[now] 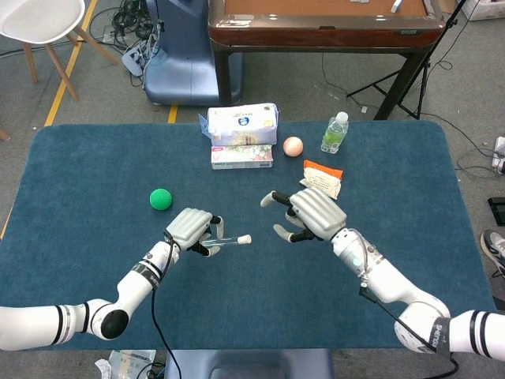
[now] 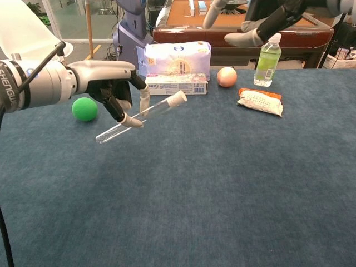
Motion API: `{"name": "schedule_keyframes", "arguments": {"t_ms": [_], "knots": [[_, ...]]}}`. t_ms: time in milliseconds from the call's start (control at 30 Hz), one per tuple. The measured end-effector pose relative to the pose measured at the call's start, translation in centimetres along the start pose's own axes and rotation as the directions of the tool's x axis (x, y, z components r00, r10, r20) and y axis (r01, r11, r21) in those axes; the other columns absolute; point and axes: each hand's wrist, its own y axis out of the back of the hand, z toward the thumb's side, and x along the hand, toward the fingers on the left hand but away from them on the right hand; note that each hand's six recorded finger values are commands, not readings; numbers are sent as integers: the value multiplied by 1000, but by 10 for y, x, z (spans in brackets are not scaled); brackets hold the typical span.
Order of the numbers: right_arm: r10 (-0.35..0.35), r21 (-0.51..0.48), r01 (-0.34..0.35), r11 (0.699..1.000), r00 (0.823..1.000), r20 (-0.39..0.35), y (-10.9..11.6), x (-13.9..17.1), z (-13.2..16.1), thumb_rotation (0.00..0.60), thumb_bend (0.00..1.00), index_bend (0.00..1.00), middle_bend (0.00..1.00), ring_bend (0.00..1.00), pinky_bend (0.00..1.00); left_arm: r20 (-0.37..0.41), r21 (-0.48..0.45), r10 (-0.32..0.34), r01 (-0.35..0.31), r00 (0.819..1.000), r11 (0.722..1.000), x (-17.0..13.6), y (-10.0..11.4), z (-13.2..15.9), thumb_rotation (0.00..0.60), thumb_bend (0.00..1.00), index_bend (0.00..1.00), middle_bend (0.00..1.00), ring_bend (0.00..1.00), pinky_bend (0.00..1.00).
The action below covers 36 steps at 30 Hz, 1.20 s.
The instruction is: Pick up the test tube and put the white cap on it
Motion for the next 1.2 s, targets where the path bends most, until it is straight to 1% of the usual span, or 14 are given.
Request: {"name": "schedule_keyframes", "arguments": {"t_ms": [167,300,500,600,867,1067,1200], "knots": [[-31,5,31,1000,999,33,10,15,-13,600,383,318,1000,1000,1000,-8,55,3,-3,1000,998,5,-10,-1,600,277,637,1000,1000,1000],[-47,10,46,999,998,48,15,24,-19,600,384,318,1000,1000,1000,-15,121,17,-15,1000,993,11,-19,1,600,277,637,1000,1000,1000],[-46,9,46,999,997,67,15,30,-26,600,384,318,1000,1000,1000,-48,241,45,-32,998,970,25,-35,3,600,277,637,1000,1000,1000],[-41,7,41,999,996,73,13,32,-29,600,384,318,1000,1000,1000,-75,274,48,-26,996,961,34,-44,2,600,277,637,1000,1000,1000],[-42,0,42,999,995,87,13,35,-36,600,384,318,1000,1000,1000,-126,348,58,-10,990,938,51,-59,3,600,277,631,1000,1000,1000],[-43,-4,44,999,994,100,14,38,-41,600,384,318,1000,1000,1000,-155,376,49,13,987,927,56,-65,3,600,276,522,1000,1000,1000],[-42,-8,43,999,994,104,13,39,-43,600,384,318,1000,1000,1000,-166,370,37,27,985,928,58,-67,5,600,277,485,1000,1000,1000]]}}
